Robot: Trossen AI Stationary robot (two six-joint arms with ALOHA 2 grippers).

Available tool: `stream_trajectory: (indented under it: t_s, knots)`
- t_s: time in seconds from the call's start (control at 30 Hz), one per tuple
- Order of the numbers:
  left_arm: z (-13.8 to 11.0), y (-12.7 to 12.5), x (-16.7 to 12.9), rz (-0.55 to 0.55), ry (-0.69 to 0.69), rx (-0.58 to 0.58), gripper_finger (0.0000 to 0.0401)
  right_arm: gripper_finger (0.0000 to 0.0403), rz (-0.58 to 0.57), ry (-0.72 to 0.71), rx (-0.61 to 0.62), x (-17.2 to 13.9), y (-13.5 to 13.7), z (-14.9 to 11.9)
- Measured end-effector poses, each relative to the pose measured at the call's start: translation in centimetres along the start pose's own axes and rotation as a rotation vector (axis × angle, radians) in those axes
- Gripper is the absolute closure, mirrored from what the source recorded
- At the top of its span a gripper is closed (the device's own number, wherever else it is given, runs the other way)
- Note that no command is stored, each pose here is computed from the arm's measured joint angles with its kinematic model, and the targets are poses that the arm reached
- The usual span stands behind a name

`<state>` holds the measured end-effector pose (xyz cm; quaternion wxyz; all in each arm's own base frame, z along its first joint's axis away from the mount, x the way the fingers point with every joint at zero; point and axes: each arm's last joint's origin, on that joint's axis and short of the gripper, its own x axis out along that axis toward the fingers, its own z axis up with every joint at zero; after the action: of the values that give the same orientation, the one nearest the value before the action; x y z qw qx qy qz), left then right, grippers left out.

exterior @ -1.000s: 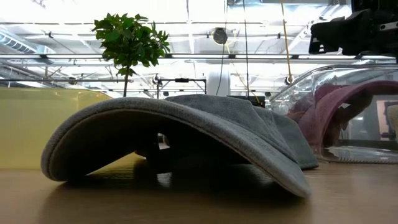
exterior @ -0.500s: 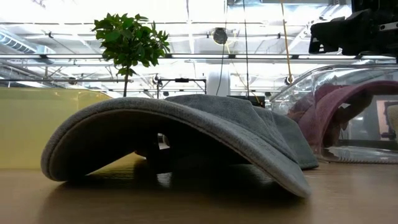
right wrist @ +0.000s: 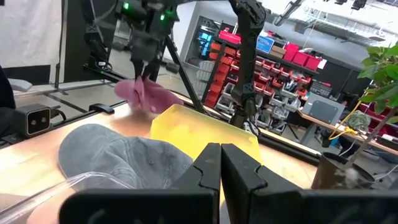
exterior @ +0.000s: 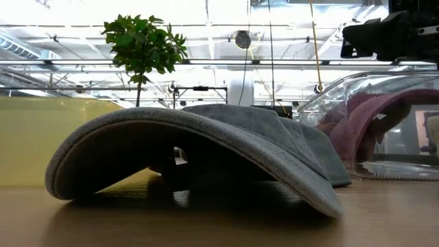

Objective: Pick and place caps into container
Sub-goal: Put the red cap into the transparent container

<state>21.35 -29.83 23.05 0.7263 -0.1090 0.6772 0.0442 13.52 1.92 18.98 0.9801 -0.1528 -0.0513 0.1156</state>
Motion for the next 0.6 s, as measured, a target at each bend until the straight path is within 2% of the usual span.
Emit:
stream_trajectory:
  t_s: [0.1,0.2,0.27,0.4,0.5,0.6]
  knots:
    - [0.6,-0.3,-2.5,-0.037,-0.121,0.092,0.0385,0.0403,0.0,0.0,0.005,0.0,0.0,0.0]
    - [1.1,0.2,-5.2,-0.027,-0.28,0.202,0.0389,0.0403,0.0,0.0,0.006,0.0,0.0,0.0]
    - [1.7,1.0,-7.2,-0.018,-0.393,0.222,0.0392,0.0403,0.0,0.0,0.008,0.0,0.0,0.0]
    - [4.3,3.2,-10.9,-0.021,-0.631,0.083,0.0383,0.0403,-0.012,-0.038,0.011,0.0,-0.1,0.4]
    - [6.3,5.1,-12.4,-0.03,-0.669,0.044,0.0378,0.0403,-0.022,-0.075,0.037,0.0,-0.2,0.7]
    - [8.3,6.9,-13.2,-0.027,-0.682,0.018,0.0391,0.0403,-0.024,-0.09,0.078,0.0,-0.3,0.9]
